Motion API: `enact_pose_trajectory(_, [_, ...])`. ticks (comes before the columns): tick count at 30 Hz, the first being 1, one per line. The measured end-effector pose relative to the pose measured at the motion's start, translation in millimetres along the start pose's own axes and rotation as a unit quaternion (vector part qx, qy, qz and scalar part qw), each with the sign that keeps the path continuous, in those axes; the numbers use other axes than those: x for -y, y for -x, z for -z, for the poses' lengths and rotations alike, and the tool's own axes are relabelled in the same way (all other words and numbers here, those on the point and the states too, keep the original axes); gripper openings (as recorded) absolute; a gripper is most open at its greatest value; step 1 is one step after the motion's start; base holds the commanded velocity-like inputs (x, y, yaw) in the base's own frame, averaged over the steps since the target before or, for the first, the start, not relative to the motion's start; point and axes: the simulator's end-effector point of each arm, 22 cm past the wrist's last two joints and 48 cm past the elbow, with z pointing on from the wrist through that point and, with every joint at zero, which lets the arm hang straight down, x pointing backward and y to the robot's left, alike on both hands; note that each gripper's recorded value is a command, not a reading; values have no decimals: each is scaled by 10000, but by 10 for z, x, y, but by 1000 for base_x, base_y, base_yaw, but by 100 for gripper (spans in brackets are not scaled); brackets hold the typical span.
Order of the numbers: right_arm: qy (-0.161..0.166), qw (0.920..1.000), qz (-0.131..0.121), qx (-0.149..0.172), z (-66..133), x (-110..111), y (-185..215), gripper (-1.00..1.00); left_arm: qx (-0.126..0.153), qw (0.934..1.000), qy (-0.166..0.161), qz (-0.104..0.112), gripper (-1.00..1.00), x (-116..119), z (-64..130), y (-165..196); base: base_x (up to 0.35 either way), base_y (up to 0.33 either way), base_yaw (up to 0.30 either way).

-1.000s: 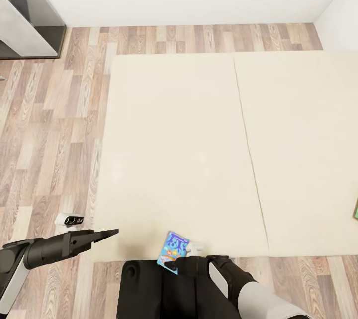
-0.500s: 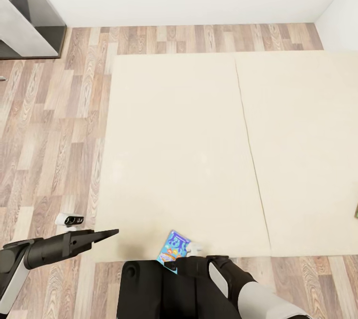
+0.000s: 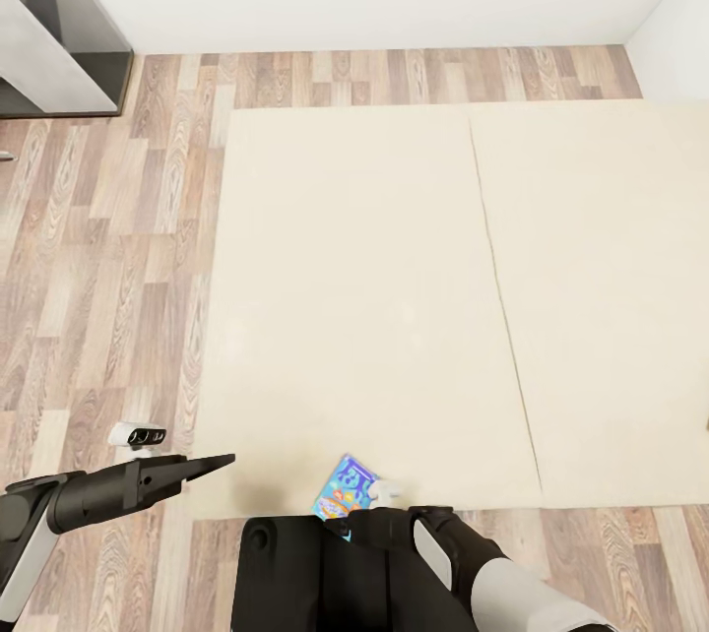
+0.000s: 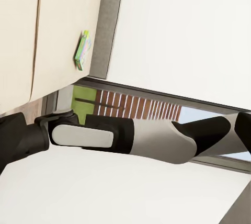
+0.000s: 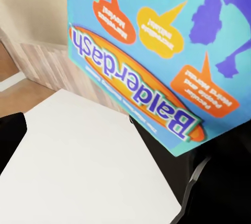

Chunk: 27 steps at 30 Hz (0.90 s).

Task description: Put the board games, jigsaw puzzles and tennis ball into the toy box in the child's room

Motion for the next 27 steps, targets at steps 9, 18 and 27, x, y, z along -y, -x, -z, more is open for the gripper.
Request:
enact_pose_trajectory(9, [26,9999,64,90,8,-32,94,100,0,10000,-1,-2,100,1,0,1,0,53,0])
enact_pose_trajectory(18, [30,9999,68,103,9,-37,107,100,4,10000,-7,2,100,2,-1,0,0,2,0])
enact_pose_trajectory(27, [30,9999,74,100,9,-37,107,100,2,10000,-4,0,100,1,-1,1,0,5,0])
